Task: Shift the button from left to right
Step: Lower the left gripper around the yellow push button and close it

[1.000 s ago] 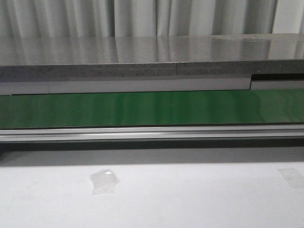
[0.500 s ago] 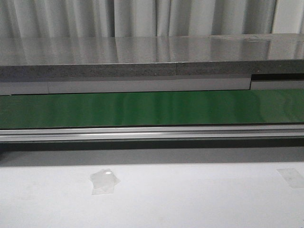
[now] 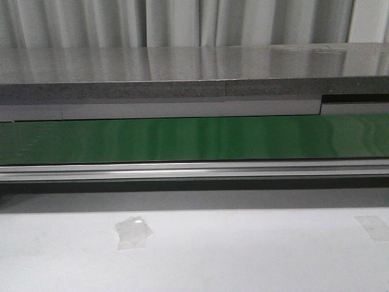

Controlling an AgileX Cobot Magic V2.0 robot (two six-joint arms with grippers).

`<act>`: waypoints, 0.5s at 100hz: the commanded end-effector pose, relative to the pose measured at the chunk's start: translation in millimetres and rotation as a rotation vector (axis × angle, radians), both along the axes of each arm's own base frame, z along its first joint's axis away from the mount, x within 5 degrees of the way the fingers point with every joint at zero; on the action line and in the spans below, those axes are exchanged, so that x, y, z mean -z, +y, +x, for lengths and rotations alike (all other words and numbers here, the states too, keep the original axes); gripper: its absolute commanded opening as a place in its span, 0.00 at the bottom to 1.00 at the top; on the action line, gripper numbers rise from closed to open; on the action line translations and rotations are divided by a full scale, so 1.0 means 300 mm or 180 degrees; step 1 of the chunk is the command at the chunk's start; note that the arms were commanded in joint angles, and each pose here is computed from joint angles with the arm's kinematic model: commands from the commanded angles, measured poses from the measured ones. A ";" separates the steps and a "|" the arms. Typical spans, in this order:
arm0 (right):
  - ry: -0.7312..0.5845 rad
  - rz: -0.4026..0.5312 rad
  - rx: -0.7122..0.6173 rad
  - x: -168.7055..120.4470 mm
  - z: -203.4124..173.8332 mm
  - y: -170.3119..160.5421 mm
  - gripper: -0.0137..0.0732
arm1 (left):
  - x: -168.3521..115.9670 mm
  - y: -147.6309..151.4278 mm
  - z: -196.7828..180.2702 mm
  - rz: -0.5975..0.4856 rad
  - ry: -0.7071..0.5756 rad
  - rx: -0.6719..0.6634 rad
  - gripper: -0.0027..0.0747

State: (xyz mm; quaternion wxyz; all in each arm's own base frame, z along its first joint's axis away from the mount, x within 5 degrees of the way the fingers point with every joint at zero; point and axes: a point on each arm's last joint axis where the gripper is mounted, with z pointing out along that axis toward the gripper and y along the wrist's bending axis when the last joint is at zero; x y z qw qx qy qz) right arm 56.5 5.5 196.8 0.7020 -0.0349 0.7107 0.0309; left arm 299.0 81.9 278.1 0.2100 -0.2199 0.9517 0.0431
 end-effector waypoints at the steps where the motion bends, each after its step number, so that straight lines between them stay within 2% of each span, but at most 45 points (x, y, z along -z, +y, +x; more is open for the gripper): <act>1: -0.0297 -0.0012 0.0025 -0.042 -0.001 -0.002 0.08 | -0.014 0.031 0.047 -0.0017 -0.0254 -0.0100 0.86; 24: -0.0297 -0.0012 0.0025 -0.042 -0.001 -0.002 0.08 | 0.091 0.109 0.127 -0.0149 -0.0080 -0.0289 0.86; 50: -0.0297 -0.0012 0.0025 -0.042 -0.001 -0.002 0.08 | 0.177 0.139 0.228 -0.0209 0.0018 -0.0303 0.86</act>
